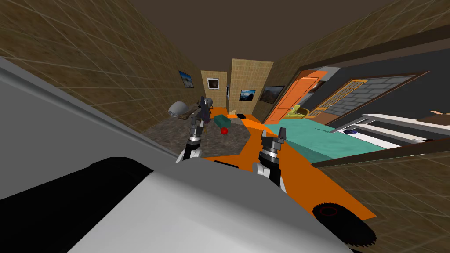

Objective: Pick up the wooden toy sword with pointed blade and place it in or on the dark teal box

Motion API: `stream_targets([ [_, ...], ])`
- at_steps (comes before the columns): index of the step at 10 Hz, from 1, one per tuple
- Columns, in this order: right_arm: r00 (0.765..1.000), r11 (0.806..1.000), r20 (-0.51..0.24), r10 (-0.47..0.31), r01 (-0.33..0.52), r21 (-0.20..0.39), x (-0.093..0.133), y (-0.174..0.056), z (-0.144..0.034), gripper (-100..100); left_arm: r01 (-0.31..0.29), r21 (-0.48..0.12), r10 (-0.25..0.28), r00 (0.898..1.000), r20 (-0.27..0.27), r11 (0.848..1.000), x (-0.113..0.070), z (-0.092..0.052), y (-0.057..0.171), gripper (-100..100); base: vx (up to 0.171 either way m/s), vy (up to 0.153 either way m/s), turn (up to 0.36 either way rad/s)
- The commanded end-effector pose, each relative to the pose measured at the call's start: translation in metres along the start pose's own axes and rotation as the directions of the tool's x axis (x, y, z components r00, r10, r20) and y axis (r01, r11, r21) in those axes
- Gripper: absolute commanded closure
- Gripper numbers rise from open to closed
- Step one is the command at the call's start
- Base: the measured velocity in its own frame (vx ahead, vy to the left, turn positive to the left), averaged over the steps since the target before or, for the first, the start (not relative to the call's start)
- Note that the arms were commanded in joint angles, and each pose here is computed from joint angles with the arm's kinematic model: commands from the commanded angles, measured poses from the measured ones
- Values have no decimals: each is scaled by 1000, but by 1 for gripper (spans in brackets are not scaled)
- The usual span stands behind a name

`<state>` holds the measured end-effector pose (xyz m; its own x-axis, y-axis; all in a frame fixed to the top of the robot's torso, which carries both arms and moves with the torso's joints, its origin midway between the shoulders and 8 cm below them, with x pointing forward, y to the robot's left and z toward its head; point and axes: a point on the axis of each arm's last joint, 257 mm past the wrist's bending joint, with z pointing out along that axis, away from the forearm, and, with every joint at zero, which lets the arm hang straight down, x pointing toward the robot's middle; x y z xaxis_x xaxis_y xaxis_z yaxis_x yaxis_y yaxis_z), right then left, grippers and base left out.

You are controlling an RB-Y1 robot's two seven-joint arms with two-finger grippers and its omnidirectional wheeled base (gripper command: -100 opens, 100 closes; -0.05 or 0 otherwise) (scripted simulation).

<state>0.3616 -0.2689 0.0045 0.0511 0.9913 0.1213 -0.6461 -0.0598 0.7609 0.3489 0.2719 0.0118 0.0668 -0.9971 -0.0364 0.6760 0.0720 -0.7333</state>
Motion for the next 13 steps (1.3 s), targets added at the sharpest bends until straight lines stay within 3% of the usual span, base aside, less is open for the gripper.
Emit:
stream_targets([
  [1, 1000, 1000, 0, 0, 0, 0, 0, 0, 0, 0, 34, -43, -34, 999, 8, 999, -8, -2, 15, -100, -15, -19, 92],
  [4, 1000, 1000, 0, 0, 0, 0, 0, 0, 0, 0, 94, -106, -90, 995, 37, 990, -22, -5, 38, -100, -34, -39, 77],
  [7, 1000, 1000, 0, 0, 0, 0, 0, 0, 0, 0, 180, -177, -167, 982, 90, 968, -38, -10, 67, -100, -28, -32, 95],
  [9, 1000, 1000, 0, 0, 0, 0, 0, 0, 0, 0, 250, -222, -224, 965, 136, 942, -49, -13, 88, -100, -20, -42, 97],
  [11, 1000, 1000, 0, 0, 0, 0, 0, 0, 0, 0, 326, -262, -284, 940, 188, 908, -57, -17, 109, -100, -4, -48, 118],
  [12, 1000, 1000, 0, 0, 0, 0, 0, 0, 0, 0, 328, -262, -286, 940, 189, 908, -57, -18, 109, -100, 0, -31, 31],
  [13, 1000, 1000, 0, 0, 0, 0, 0, 0, 0, 0, 369, -279, -317, 923, 217, 887, -61, -20, 120, -100, 2, -21, 60],
])
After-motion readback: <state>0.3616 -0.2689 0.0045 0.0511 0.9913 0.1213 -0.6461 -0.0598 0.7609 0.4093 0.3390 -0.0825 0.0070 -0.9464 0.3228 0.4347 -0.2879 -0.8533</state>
